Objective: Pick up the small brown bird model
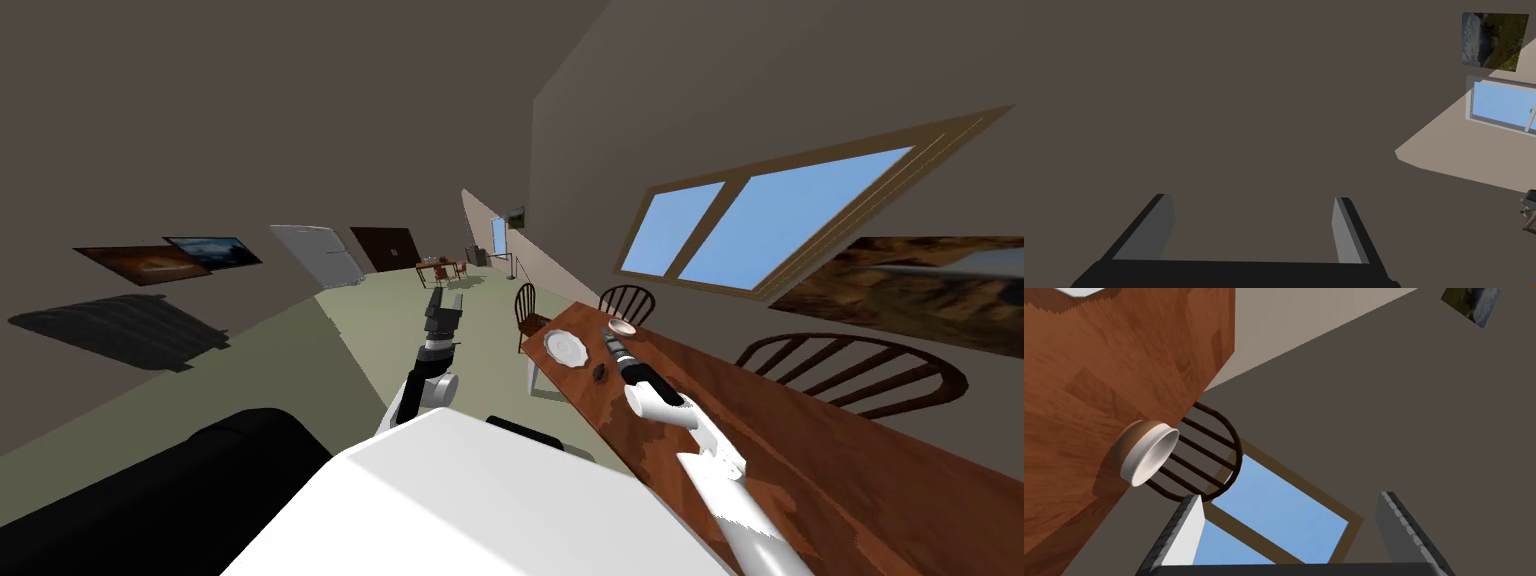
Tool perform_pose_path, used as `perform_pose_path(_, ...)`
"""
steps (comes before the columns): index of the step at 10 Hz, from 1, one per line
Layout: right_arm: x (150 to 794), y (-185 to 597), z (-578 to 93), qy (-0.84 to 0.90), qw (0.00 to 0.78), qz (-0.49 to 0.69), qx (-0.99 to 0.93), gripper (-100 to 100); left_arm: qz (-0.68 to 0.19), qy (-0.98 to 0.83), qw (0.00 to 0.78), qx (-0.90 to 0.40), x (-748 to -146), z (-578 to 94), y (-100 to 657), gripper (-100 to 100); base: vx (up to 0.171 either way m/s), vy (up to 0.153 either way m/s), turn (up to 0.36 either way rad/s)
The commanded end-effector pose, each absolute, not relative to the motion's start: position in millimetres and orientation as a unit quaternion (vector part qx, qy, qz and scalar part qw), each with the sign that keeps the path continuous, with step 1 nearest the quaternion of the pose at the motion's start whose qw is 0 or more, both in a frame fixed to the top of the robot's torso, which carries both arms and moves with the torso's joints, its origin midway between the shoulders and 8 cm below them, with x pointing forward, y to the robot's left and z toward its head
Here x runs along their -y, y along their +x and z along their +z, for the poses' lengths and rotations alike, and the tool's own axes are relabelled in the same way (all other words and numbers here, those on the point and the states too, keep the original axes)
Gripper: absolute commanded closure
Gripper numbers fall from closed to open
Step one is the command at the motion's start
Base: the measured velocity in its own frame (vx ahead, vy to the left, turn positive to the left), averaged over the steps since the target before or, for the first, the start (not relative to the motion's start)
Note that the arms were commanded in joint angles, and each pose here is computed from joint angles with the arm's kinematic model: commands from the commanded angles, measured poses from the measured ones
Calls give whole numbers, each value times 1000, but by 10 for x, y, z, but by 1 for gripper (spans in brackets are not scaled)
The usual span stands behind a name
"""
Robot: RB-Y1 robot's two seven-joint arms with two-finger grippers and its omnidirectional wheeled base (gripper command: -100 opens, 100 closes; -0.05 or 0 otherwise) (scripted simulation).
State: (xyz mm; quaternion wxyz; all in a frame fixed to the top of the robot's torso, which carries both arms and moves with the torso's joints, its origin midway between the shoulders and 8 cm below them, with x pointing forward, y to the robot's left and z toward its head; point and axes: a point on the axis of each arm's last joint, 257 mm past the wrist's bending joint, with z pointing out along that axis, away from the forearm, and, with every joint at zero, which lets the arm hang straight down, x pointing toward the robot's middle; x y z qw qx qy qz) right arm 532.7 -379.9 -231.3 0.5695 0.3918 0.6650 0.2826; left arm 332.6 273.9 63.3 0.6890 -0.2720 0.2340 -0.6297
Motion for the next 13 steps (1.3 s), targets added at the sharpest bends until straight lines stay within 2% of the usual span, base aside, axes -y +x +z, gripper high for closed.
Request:
perform_pose_path(1, 3921, 5329, -2522, 403, 554, 259, -681, -100, -630, -272, 689, -234, -2739, 633, 3326, 0, -5, -2, 142)
perform_pose_path(13, 4812, 5017, -3629, 454, 427, 93, -777, -100, -630, -272, 689, -234, -2739, 633, 3325, 0, -6, -4, 132)
